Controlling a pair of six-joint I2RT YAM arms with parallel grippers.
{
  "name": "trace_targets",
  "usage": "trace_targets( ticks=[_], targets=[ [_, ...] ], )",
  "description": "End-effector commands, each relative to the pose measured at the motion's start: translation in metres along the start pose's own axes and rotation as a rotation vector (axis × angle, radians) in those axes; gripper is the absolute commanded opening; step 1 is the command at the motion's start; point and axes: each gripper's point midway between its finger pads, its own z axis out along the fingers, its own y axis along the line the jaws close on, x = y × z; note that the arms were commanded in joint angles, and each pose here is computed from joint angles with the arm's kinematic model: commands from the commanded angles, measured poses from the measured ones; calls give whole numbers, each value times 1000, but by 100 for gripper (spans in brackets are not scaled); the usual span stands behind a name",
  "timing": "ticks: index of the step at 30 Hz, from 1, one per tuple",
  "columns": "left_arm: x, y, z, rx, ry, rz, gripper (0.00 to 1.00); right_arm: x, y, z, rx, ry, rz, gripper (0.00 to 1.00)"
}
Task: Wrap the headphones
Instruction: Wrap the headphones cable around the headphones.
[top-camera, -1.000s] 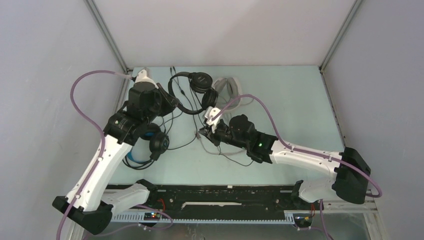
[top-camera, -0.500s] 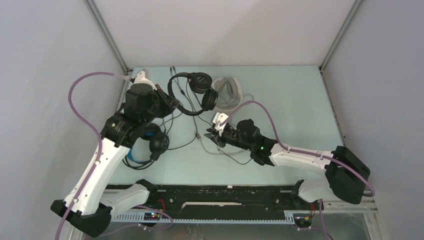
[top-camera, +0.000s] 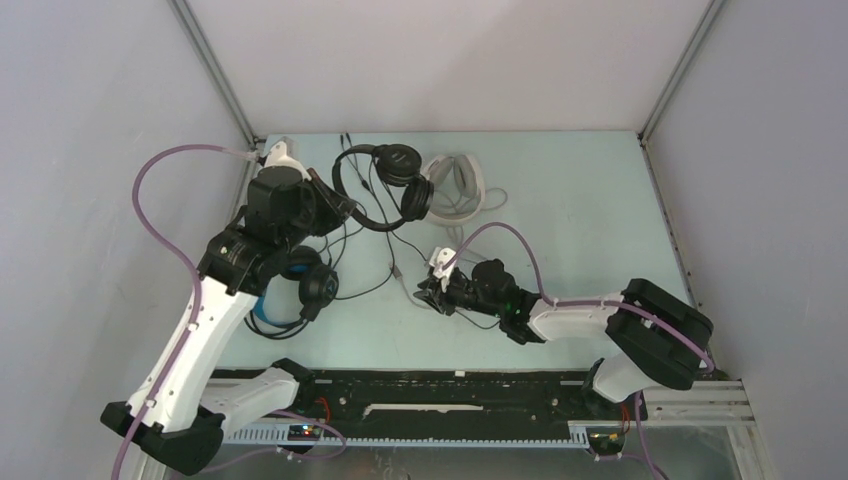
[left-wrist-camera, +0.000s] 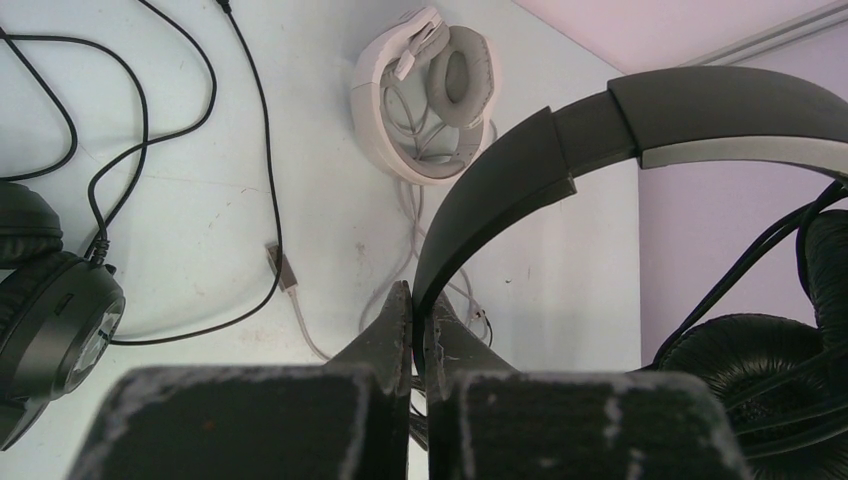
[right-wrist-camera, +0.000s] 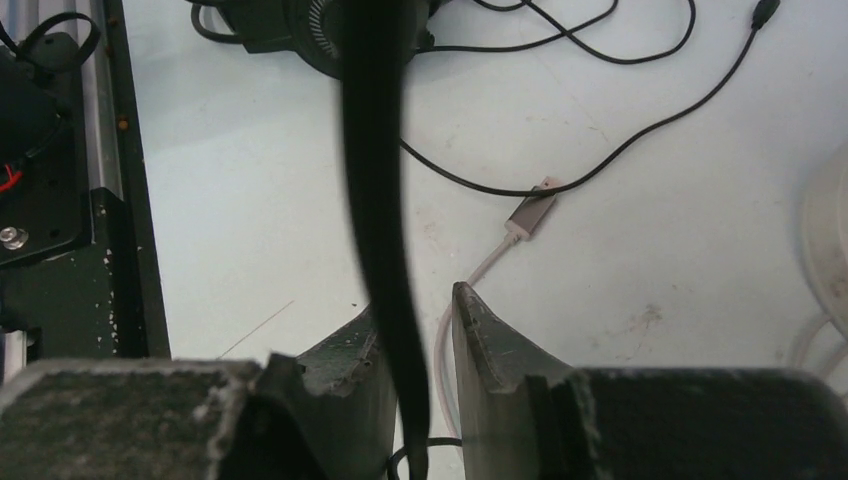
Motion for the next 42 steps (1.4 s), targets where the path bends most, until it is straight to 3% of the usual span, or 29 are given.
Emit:
trace_targets(
  ticks=[1, 5, 10, 30, 34, 42],
  targets=[
    [-33, -33, -29, 130, -93, -16, 0, -12, 0, 4, -8, -98, 3, 27],
    [-32, -32, -30, 133, -84, -9, 0, -1, -9, 2, 13, -109, 50, 23],
    [-32, -39, -37, 174, -61, 2, 0, 4, -25, -10, 47, -150, 83, 0],
    [-51, -30, -48, 163, -90, 171, 0, -25, -83, -49, 133, -227, 167, 0],
    [-39, -46, -48, 284, -42, 286, 0, -30, -89, -51, 138, -220, 188, 0],
    [-28, -32, -35, 308, -66, 504, 0, -63, -86, -60, 53, -164, 260, 0]
  ],
)
